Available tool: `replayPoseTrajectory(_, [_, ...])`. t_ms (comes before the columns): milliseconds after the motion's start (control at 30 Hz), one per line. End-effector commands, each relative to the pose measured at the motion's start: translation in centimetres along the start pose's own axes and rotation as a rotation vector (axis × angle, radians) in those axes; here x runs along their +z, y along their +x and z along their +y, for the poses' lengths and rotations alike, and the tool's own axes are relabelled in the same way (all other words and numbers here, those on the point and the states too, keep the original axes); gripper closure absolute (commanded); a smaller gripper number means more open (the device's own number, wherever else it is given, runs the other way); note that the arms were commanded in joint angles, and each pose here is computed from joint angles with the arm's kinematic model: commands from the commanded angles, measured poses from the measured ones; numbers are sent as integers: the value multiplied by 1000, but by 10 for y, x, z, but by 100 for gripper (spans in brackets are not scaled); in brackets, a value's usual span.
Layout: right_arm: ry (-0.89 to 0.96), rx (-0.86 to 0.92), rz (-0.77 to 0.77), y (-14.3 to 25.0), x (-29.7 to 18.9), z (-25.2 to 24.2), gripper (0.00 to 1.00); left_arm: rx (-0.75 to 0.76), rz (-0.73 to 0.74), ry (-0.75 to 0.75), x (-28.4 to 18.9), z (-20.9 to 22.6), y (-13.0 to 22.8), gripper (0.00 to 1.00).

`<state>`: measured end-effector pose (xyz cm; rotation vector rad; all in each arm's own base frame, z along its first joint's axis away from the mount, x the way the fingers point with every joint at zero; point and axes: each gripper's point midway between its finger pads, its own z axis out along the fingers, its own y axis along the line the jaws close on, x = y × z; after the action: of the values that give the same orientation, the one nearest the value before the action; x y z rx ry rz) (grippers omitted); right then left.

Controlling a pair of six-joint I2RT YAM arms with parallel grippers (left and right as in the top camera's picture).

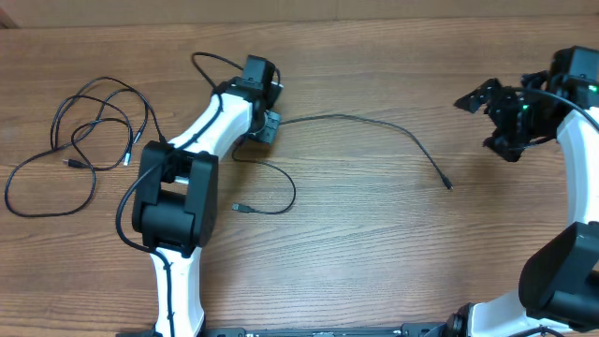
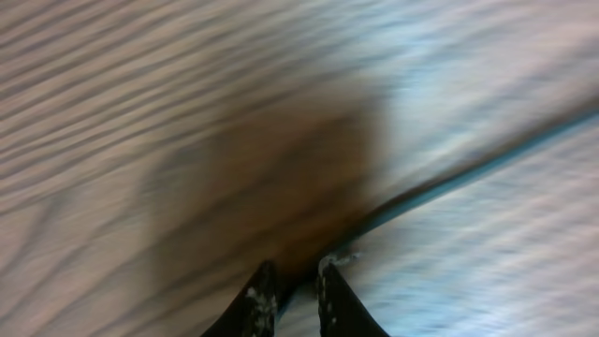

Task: Untangle cables

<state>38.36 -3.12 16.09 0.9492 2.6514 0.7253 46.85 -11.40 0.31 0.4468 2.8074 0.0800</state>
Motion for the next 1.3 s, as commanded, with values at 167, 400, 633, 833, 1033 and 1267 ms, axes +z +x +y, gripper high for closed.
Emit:
replayPoseTrajectory(167, [-67, -285, 200, 100, 69, 66, 18, -348, 117, 13, 27, 62, 45, 86])
replayPoseTrajectory(400, [-170, -541, 207, 164, 101, 133, 46, -432, 151, 63, 26, 71, 56, 84])
replayPoseTrajectory(633, [58, -672, 126, 229, 166, 135, 25, -435, 150, 104, 25, 65, 54, 82])
replayPoseTrajectory(833, [176, -681, 51, 264, 218, 123, 23, -434, 146, 104, 25, 65, 53, 81])
replayPoseTrajectory(1033, [358, -698, -149, 232, 242, 96, 30, -430, 146, 104, 25, 65, 53, 81])
replayPoseTrajectory(1267, [617, -619, -295, 155, 203, 62, 33, -424, 149, 101, 25, 66, 54, 80])
